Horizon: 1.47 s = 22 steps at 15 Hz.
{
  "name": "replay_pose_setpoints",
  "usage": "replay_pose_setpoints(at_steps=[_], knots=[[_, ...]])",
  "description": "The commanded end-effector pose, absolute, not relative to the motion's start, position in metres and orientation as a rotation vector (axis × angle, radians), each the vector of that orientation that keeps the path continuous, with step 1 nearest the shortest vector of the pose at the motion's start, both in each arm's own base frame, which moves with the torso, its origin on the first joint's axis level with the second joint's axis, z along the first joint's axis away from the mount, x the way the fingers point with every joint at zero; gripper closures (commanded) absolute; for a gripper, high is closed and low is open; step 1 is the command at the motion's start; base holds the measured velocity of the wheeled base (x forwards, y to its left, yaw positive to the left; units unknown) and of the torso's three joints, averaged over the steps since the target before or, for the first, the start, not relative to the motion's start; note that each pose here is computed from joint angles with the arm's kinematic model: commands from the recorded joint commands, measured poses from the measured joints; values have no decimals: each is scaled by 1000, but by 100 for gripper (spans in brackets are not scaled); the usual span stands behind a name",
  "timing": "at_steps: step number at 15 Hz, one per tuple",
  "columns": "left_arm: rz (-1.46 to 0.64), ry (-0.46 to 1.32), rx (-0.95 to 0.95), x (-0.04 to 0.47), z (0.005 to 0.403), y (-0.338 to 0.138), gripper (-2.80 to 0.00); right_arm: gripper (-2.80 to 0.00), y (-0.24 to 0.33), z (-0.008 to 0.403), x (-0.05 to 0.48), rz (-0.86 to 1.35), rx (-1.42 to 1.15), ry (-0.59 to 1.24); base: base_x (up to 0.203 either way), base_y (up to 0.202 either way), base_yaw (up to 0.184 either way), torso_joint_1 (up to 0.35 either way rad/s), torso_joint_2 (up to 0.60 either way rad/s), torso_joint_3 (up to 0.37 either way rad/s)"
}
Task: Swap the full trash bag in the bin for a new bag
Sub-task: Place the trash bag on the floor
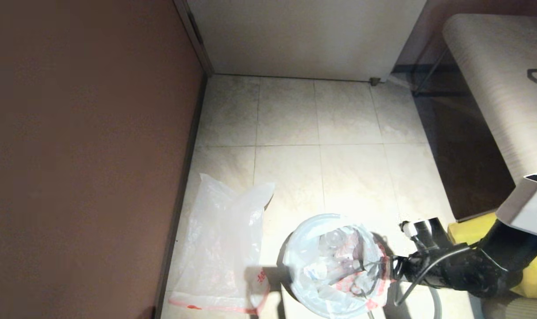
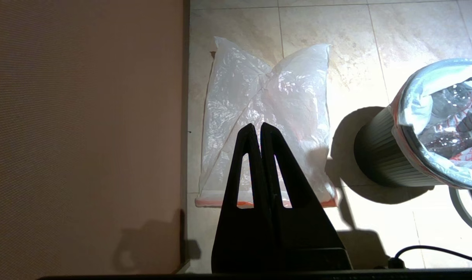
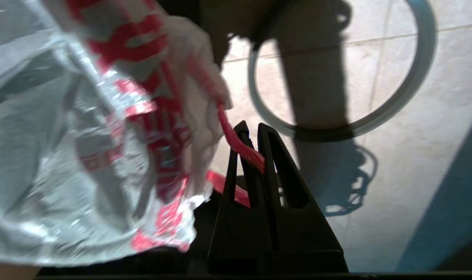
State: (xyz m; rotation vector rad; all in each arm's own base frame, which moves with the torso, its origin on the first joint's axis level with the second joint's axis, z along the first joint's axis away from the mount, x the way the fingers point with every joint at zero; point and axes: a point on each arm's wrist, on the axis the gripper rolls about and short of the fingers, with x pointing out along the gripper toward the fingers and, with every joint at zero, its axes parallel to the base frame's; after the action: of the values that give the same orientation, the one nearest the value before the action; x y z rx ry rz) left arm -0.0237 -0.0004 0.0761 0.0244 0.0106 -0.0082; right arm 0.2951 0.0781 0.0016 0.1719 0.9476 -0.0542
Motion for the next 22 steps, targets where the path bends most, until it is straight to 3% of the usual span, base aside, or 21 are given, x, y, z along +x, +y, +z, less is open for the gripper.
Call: replay_pose_setpoints(at_steps=[1, 9, 22], knots=[[-7, 9, 24, -24, 76, 0, 0, 0, 78, 18, 292, -35, 194, 903, 0, 0, 0, 0, 0, 0], [-8, 9, 24, -24, 76, 0, 0, 0, 82, 44, 284, 196, 384, 906, 0, 0, 0, 0, 0, 0], [-8, 9, 24, -24, 76, 0, 0, 0, 91, 28, 298, 338, 472, 993, 0, 0, 0, 0, 0, 0]])
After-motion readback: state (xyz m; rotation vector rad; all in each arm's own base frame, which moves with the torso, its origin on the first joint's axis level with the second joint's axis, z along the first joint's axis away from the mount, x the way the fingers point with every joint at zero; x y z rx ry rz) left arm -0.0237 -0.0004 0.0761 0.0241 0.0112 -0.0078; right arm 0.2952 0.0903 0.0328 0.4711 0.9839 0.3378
